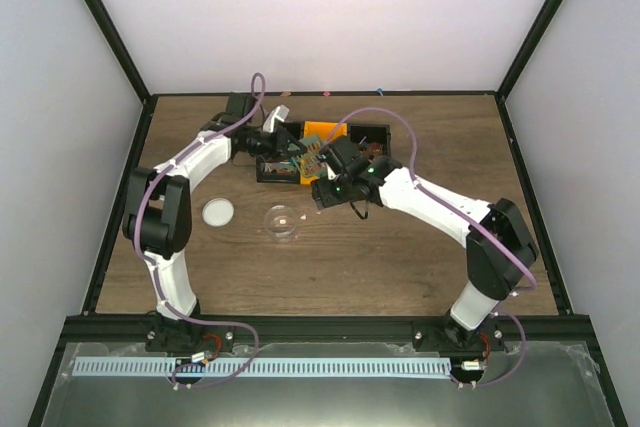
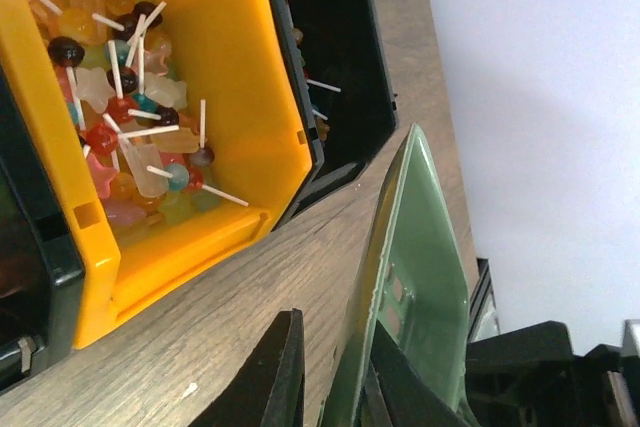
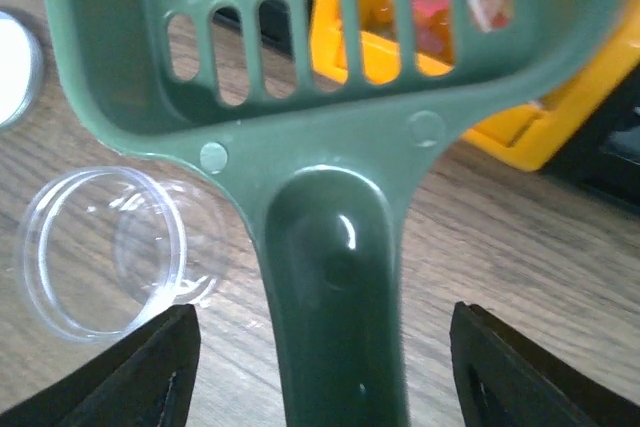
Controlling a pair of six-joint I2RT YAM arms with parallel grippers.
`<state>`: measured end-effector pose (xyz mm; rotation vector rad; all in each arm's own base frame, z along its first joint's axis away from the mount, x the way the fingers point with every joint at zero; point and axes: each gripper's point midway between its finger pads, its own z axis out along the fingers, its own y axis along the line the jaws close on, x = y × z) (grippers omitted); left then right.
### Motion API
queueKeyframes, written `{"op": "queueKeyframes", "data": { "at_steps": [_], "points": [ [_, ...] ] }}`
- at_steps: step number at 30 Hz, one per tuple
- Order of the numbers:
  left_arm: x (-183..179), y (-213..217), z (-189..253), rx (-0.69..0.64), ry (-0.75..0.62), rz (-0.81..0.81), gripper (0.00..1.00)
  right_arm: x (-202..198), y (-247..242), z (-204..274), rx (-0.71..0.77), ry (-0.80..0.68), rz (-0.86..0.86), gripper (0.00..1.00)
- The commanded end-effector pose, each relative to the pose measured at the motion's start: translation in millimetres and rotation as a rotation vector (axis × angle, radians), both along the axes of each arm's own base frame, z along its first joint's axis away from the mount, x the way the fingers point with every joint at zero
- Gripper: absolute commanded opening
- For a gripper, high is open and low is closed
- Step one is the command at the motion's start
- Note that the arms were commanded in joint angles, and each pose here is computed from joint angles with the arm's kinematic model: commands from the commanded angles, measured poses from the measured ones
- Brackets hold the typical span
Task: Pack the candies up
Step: Pick up the spatula from the center of the board.
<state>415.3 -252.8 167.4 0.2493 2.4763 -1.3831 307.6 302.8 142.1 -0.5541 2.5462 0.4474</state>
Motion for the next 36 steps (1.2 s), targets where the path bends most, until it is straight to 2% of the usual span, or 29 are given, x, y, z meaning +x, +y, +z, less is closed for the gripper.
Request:
{"op": "queueKeyframes", "data": {
  "at_steps": [1, 3, 4, 7, 10, 12, 18, 23, 28, 36],
  "points": [
    [6, -5, 15, -0.093, 0.022, 0.058, 0.04, 17, -25, 44, 0.028, -0.117, -0.199, 0.78],
    [10, -5, 21, -0.109, 0.018, 0.086, 0.04, 20, -37, 67, 0.122, -0.162, -0.279, 0.88],
    [12, -4, 25, -0.119, 0.015, 0.106, 0.04, 20, -42, 77, 0.193, -0.173, -0.301, 0.89],
    [17, -4, 41, -0.189, 0.0, 0.17, 0.04, 23, -57, 101, 0.485, -0.135, -0.341, 0.98],
    [19, -5, 52, -0.256, -0.011, 0.221, 0.04, 26, -71, 111, 0.747, -0.037, -0.357, 0.95],
    [20, -6, 56, -0.274, -0.018, 0.242, 0.04, 29, -78, 118, 0.853, -0.009, -0.361, 0.93],
    [15, -18, 67, -0.342, -0.013, 0.24, 0.04, 26, -61, 139, 1.003, 0.038, -0.242, 0.81],
    [15, -21, 68, -0.345, -0.013, 0.262, 0.04, 26, -56, 141, 1.072, 0.061, -0.219, 0.72],
    [16, -22, 79, -0.384, -0.034, 0.273, 0.04, 26, -54, 136, 1.066, 0.084, -0.217, 0.59],
    [16, -22, 82, -0.391, -0.052, 0.281, 0.04, 27, -55, 129, 1.054, 0.1, -0.24, 0.49]
  ]
}}
